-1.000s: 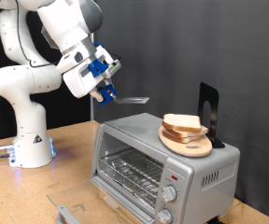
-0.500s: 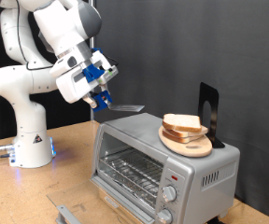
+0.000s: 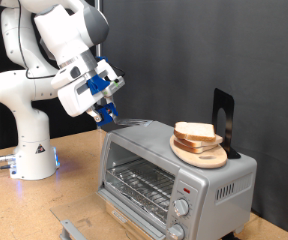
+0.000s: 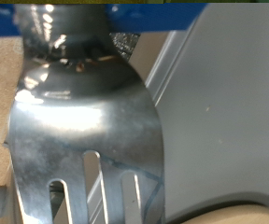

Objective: Make a piece of toast with the oven

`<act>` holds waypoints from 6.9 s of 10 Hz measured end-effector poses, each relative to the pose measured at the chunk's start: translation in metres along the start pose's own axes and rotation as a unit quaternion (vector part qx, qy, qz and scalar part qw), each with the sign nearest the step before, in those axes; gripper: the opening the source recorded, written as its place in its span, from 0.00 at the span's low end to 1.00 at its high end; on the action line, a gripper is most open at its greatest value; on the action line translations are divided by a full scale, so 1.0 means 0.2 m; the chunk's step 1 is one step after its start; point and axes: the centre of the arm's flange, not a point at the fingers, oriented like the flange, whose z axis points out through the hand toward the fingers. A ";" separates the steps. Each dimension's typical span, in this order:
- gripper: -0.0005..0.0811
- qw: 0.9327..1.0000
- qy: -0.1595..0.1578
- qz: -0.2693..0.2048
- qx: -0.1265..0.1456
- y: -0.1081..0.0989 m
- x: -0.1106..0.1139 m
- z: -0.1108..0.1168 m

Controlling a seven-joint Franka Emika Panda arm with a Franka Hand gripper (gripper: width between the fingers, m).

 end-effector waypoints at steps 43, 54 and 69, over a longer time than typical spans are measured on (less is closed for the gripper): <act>0.46 1.000 0.014 -0.002 -0.021 -0.27 -0.02 0.21; 0.46 1.000 0.010 -0.004 -0.022 -0.29 -0.11 0.30; 0.46 1.000 0.022 0.000 -0.014 -0.34 -0.02 0.23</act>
